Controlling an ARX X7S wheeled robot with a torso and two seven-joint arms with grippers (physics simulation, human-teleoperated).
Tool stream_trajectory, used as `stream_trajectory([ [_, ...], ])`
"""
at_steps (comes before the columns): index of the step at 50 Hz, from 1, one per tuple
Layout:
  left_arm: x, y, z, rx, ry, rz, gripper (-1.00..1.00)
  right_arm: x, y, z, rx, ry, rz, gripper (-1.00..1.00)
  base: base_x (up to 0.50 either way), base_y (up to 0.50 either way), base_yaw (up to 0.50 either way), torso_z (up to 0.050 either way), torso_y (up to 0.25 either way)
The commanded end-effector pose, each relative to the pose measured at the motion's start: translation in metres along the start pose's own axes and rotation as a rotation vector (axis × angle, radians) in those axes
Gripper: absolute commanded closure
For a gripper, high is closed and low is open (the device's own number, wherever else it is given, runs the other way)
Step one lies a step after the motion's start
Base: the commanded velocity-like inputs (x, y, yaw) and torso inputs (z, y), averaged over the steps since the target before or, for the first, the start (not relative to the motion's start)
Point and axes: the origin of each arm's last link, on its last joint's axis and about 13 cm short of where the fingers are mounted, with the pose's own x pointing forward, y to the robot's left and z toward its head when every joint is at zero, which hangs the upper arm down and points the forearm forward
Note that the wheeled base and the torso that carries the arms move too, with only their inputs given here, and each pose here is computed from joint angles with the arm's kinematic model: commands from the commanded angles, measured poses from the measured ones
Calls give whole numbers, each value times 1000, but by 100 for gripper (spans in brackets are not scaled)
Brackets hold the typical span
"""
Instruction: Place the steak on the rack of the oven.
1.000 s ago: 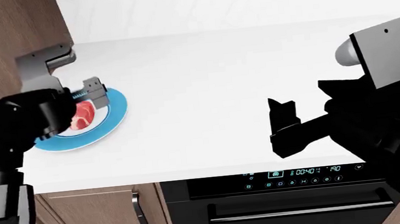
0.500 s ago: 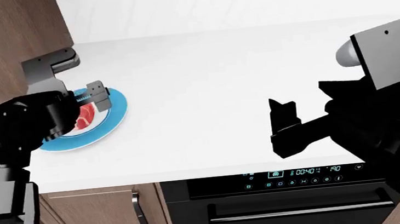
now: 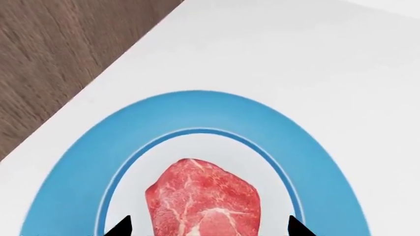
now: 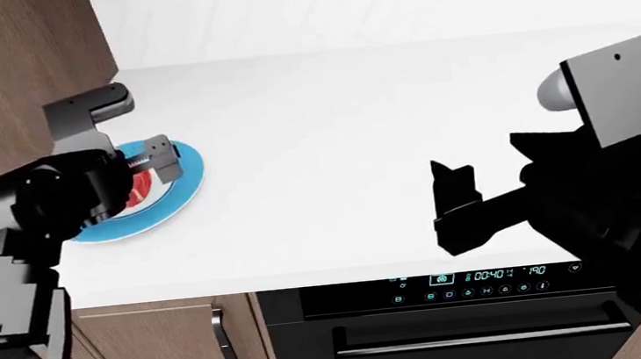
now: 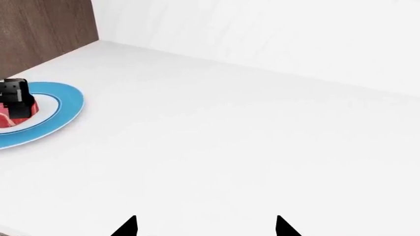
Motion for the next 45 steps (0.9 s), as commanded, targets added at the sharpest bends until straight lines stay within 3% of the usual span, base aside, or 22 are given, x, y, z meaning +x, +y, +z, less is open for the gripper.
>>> stream_trajectory([
  [1,3,-1,-3,2,6,4,-100,0,1,-1,-1,3,3,-100,0,0,0,0,0],
  [41,11,-3,-10,16,29,10,-100,0,-1,-3,4,6,1,-100,0,0,0,0,0],
  [42,9,-3,-10,23,17,-1,100,0,-1,-3,3,7,-1,-100,0,0,0,0,0],
  [45,7,-4,-8,21,12,-6,100,0,-1,-3,0,8,-3,-100,0,0,0,0,0],
])
